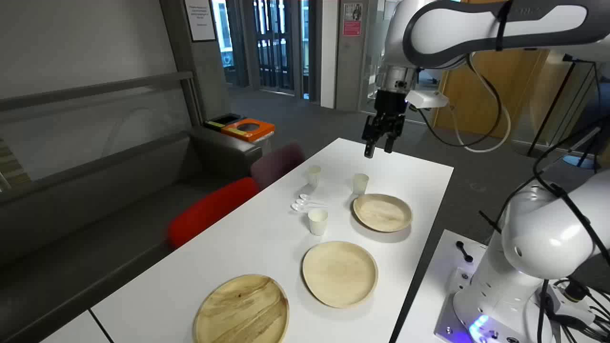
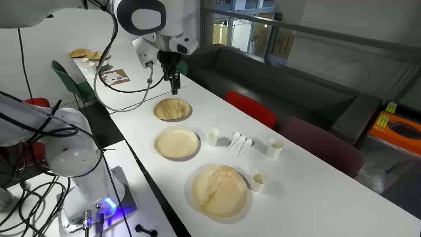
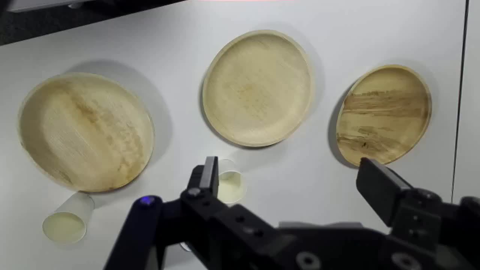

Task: Move the plate on the left to the right.

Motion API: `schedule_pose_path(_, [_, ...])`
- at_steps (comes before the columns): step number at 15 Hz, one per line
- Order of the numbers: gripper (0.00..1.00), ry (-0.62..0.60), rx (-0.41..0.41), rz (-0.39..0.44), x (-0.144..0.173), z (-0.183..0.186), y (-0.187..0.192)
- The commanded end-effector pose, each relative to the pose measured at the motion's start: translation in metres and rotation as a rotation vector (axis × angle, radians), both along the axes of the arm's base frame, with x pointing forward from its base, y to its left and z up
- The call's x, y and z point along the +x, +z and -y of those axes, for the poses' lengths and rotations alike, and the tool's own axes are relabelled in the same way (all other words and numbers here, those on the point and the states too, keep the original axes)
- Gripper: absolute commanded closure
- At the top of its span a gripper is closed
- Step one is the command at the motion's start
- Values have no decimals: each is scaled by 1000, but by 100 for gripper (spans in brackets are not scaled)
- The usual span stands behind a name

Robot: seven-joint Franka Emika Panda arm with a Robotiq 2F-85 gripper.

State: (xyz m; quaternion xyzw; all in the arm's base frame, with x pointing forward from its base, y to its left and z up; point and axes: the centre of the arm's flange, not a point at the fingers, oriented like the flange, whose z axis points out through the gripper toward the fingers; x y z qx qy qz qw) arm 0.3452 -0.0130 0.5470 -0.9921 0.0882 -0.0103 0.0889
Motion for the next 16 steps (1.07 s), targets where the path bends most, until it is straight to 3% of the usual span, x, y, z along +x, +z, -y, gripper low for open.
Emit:
schedule_pose_path(1, [0,0,0,0,0,0,0])
schedule_pose_path(7, [0,7,26,-10,6,4,0])
schedule_pose_path(16, [0,189,218,-65,142,20,-46])
